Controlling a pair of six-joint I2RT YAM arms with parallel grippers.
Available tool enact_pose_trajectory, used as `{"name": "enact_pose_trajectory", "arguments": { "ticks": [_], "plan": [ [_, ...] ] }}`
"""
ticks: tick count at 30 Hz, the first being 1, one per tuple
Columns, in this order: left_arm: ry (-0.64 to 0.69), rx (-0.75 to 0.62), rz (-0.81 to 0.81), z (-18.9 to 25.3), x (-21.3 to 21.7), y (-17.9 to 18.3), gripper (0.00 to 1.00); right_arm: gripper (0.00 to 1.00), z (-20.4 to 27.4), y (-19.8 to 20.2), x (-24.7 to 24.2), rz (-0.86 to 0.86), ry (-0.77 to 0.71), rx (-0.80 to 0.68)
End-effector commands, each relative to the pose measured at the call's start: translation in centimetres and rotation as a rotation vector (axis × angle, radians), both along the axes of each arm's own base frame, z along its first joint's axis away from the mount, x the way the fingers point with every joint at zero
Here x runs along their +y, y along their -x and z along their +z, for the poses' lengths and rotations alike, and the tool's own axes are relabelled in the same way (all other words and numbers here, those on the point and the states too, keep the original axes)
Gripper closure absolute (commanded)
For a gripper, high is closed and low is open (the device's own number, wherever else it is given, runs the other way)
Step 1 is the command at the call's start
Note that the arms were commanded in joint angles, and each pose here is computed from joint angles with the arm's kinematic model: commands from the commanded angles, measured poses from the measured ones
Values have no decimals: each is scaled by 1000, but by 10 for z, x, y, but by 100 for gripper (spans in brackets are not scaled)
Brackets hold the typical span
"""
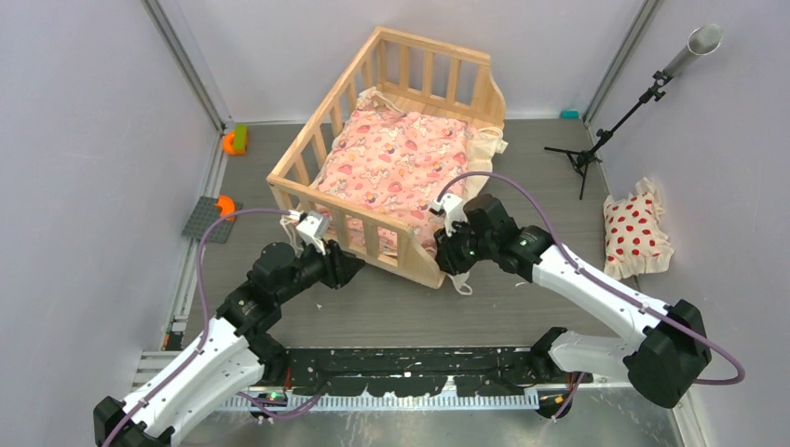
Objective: Set up the pet bed
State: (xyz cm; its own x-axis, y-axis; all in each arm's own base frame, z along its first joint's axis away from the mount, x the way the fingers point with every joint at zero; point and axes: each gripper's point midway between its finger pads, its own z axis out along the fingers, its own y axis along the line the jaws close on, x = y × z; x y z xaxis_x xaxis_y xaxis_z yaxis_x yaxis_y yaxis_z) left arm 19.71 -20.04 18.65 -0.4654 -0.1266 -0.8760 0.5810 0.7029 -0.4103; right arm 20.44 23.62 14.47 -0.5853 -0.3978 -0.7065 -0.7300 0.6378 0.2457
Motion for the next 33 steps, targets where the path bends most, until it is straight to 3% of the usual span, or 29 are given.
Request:
{"name": "enact_pose_trajectory", "arguments": {
  "ticks": [1,7,11,23,33],
  "plan": [
    [8,-31,-57,7,-5,6,64,78,18,-5,11,47,-32,-48],
    [79,-123,-190,22,-22,20,64,95,62,-24,24,114,-72,-201],
    [175,-274,-191,48,-22,20,63,99,90,-34,37,270,-68,-295],
    [104,-485,-211,49,-12,25,66,99,94,-45,70,654,-40,-188],
    [81,-508,-248,44,-17,25,71,99,100,-14,66,819,-147,-89]
  ]
}}
